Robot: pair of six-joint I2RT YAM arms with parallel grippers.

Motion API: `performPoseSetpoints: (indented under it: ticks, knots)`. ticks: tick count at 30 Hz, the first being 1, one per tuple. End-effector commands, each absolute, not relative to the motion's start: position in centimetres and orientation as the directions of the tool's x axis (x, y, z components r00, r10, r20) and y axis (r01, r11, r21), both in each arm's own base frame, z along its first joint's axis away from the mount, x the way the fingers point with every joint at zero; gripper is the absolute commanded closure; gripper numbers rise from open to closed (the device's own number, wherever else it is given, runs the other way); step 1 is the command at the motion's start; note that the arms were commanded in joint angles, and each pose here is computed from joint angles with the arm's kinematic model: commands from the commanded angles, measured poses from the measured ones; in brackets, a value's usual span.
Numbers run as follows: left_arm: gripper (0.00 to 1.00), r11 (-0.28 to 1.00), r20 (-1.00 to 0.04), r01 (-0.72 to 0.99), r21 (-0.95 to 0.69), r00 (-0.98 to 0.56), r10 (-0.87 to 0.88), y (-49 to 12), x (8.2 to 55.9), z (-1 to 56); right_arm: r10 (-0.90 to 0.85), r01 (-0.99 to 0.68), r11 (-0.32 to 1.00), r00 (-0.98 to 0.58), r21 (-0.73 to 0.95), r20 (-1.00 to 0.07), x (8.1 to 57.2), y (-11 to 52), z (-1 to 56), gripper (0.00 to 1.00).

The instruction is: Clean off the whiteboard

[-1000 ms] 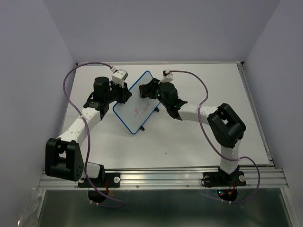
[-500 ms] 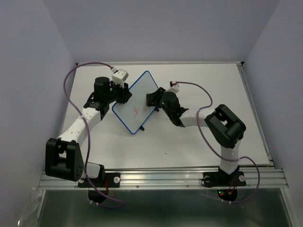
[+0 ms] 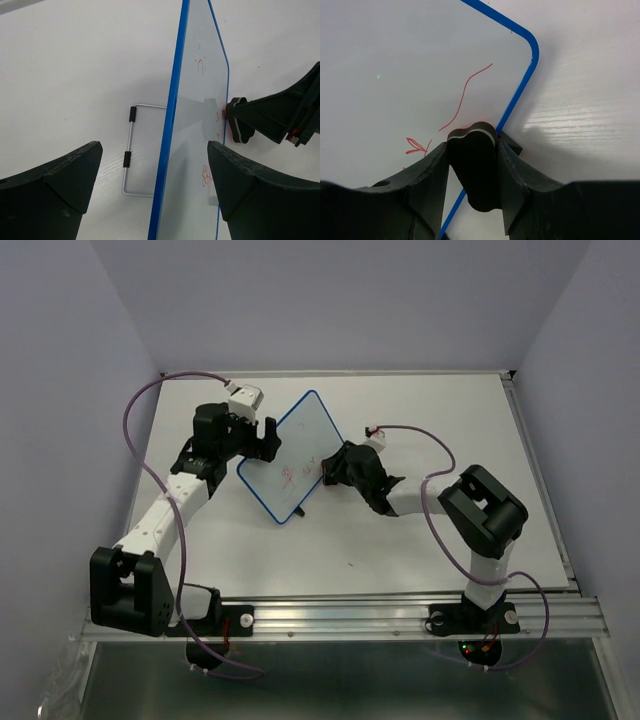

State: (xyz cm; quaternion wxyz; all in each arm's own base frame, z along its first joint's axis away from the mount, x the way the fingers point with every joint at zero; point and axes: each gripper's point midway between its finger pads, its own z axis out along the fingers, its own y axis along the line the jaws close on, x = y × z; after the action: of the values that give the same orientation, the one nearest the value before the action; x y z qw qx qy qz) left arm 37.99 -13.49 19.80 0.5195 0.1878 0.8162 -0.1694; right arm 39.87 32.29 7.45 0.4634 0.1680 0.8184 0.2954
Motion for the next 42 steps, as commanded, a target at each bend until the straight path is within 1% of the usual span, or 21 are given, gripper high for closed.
performPoseSetpoints:
  ticks: [1,2,4,5,6,7,8,9,11,12,13,18,22,29,30,37,38,39,41,42]
  knots:
    - [0.01,0.910,-0.957,0.407,-0.078,-0.286,0.046,-12.7,38.8,26.1,0.589,-0.086,0.729,-0.426,0.679,-0.687,41.0,33.0,14.8,0.99]
    - [0.01,0.928,-0.966,0.361,-0.090,-0.259,0.008,-12.1,39.2,28.1,0.607,-0.115,0.713,-0.392,0.692,-0.691,41.5,33.2,17.4,0.99]
    - [0.01,0.947,-0.968,0.293,-0.133,-0.242,-0.061,-11.2,39.1,30.2,0.629,-0.138,0.694,-0.363,0.707,-0.687,41.8,33.4,19.7,0.99]
    - [0.01,0.958,-0.965,0.216,-0.190,-0.218,-0.143,-10.3,39.4,32.0,0.645,-0.160,0.676,-0.344,0.719,-0.683,42.2,33.8,21.4,0.99]
    - [0.01,0.955,-0.960,0.179,-0.236,-0.198,-0.200,-9.9,39.2,33.1,0.649,-0.179,0.666,-0.338,0.724,-0.681,42.3,34.1,22.3,0.99]
    - [0.01,0.950,-0.944,0.136,-0.280,-0.217,-0.247,-9.5,38.8,33.0,0.652,-0.196,0.658,-0.335,0.727,-0.681,42.5,34.5,22.9,0.99]
    - [0.01,0.927,-0.913,0.070,-0.368,-0.214,-0.347,-9.0,38.7,33.2,0.652,-0.238,0.637,-0.342,0.733,-0.677,42.8,35.6,23.8,0.99]
    - [0.01,0.917,-0.903,0.063,-0.394,-0.212,-0.374,-9.0,38.2,33.5,0.650,-0.254,0.629,-0.347,0.735,-0.677,43.1,36.2,24.2,0.99]
    - [0.01,0.904,-0.875,-0.002,-0.427,-0.252,-0.414,-8.4,37.3,32.1,0.645,-0.279,0.611,-0.367,0.741,-0.670,43.4,37.3,24.4,0.99]
    - [0.01,0.875,-0.832,-0.119,-0.470,-0.272,-0.484,-7.1,35.9,30.5,0.660,-0.294,0.586,-0.369,0.755,-0.655,44.3,38.6,25.1,0.99]
    - [0.01,0.865,-0.820,-0.130,-0.484,-0.277,-0.500,-7.0,35.3,30.5,0.653,-0.285,0.593,-0.377,0.753,-0.657,44.5,38.7,24.2,0.99]
    - [0.01,0.870,-0.841,-0.246,-0.428,-0.245,-0.483,-4.1,32.6,29.6,0.660,-0.275,0.577,-0.398,0.769,-0.637,45.7,40.2,23.1,0.99]
    - [0.01,0.870,-0.848,-0.209,-0.446,-0.213,-0.486,-4.0,30.8,30.9,0.655,-0.238,0.590,-0.418,0.771,-0.630,46.3,40.7,20.9,0.99]
    - [0.01,0.878,-0.860,-0.217,-0.428,-0.203,-0.469,-3.4,29.9,30.2,0.653,-0.103,0.649,-0.433,0.754,-0.622,46.0,38.7,15.1,0.99]
    - [0.01,0.879,-0.857,-0.212,-0.428,-0.215,-0.469,-3.5,29.8,29.6,0.646,-0.075,0.666,-0.441,0.743,-0.623,45.6,38.0,13.6,0.99]
    - [0.01,0.886,-0.823,-0.139,-0.443,-0.328,-0.463,-5.9,30.1,26.3,0.621,0.013,0.713,-0.477,0.701,-0.622,43.3,35.4,9.0,0.99]
    - [0.01,0.879,-0.814,-0.133,-0.458,-0.336,-0.474,-6.2,30.1,26.0,0.615,0.037,0.724,-0.486,0.689,-0.621,42.7,34.7,7.9,0.99]
    - [0.01,0.876,-0.795,-0.115,-0.469,-0.378,-0.475,-7.0,29.8,24.6,0.622,0.057,0.723,-0.487,0.688,-0.613,42.4,34.3,7.3,0.99]
    - [0.01,0.862,-0.782,-0.070,-0.502,-0.389,-0.487,-8.0,29.8,23.9,0.610,0.076,0.738,-0.501,0.671,-0.614,41.6,33.5,6.0,0.99]
    - [0.01,0.839,-0.755,-0.033,-0.542,-0.419,-0.504,-9.2,29.4,22.8,0.603,0.084,0.743,-0.513,0.664,-0.611,41.1,33.1,5.3,0.99]
